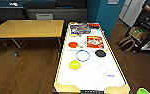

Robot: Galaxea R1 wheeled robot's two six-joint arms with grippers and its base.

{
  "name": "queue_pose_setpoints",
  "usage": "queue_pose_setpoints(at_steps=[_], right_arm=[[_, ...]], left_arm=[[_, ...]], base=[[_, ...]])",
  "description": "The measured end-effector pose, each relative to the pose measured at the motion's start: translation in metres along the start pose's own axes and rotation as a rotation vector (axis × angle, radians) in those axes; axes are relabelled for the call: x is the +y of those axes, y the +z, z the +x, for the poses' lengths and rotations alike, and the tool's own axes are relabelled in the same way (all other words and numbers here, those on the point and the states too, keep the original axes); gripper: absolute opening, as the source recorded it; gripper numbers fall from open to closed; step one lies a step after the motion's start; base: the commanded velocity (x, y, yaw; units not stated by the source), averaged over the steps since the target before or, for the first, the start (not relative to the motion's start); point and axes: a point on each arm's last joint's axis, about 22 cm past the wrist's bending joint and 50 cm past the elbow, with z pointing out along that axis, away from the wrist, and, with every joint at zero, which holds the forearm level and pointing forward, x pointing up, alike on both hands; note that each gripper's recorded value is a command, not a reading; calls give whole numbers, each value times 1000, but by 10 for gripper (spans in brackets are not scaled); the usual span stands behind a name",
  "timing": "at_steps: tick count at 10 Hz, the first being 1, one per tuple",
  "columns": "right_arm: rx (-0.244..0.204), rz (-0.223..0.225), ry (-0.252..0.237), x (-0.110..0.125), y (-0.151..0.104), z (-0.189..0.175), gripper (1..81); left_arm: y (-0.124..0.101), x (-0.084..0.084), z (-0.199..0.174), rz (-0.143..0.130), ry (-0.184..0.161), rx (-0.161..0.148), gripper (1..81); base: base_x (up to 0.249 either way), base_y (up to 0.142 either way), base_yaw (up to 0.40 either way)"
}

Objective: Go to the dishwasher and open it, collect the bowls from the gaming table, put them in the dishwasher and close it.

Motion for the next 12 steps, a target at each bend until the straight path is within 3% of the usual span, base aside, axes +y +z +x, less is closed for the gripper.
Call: queue_pose_setpoints(at_steps=[3,4,6,8,10,12], right_arm=[[-108,84,4,-23,77,-68,10],[-127,70,18,-12,91,-85,10],[-107,-4,33,33,104,-88,10],[-116,-7,40,38,130,-105,10],[-119,-40,46,56,145,-116,10],[-130,-65,40,69,158,-131,10]], left_arm=[[-26,4,19,-56,5,27,811],[-37,6,32,-78,13,43,811],[-69,2,60,-108,32,76,811],[-107,-18,76,-102,42,102,811],[-127,-7,80,-137,43,107,811],[-148,0,101,-162,60,135,811]], base=[[0,0,0],[0,0,0],[0,0,0],[0,0,0],[0,0,0],[0,0,0]])
